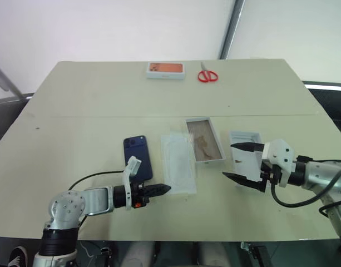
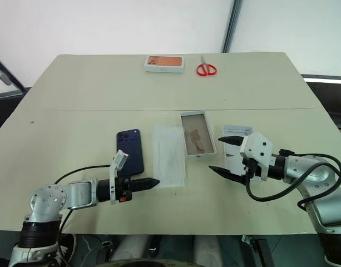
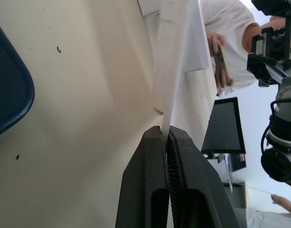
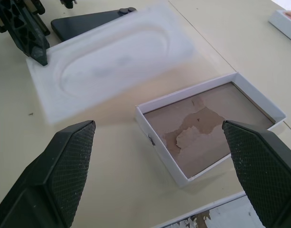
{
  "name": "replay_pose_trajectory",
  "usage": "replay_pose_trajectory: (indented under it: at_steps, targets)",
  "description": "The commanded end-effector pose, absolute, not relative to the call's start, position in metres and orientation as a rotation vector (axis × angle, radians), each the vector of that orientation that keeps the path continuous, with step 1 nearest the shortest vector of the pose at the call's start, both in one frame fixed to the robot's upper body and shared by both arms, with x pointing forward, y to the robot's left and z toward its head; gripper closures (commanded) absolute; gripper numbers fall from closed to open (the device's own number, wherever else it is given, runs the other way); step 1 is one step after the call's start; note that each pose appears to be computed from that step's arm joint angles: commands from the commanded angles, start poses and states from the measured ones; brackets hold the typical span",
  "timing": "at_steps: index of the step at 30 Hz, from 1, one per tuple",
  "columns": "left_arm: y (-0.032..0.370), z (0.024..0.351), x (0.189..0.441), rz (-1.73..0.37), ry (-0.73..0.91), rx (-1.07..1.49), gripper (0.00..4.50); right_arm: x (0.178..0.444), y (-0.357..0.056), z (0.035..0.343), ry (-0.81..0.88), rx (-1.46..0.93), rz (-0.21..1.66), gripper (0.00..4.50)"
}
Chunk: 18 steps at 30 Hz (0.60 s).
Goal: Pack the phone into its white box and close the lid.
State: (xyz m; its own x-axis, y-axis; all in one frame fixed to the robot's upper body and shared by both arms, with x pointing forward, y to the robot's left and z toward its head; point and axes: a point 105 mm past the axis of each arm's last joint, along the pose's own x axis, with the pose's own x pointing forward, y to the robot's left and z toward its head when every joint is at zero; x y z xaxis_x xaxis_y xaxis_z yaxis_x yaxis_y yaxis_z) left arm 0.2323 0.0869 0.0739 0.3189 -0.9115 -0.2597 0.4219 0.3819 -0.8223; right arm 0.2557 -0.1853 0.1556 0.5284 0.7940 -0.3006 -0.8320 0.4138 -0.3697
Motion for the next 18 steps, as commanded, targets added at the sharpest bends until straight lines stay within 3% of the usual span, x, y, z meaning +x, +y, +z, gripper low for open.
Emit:
replay_pose_trajectory:
  at_steps: [1,5,11,18]
  targets:
    - [0.093,0.065,0.235,-0.932,0.844,-0.718,4.47,0.256,-0.180,0.167,0.020,-0.539,1.026,0.00]
    - [0.097,0.080,0.238,-0.960,0.796,-0.760,4.47,0.257,-0.179,0.167,0.018,-0.520,1.023,0.00]
    - [0.124,0.107,0.270,-0.885,0.650,-0.875,4.47,0.264,-0.165,0.149,0.059,-0.549,1.087,0.00]
    - [0.128,0.127,0.281,-0.906,0.616,-0.867,4.47,0.300,-0.153,0.128,0.094,-0.690,1.166,0.00]
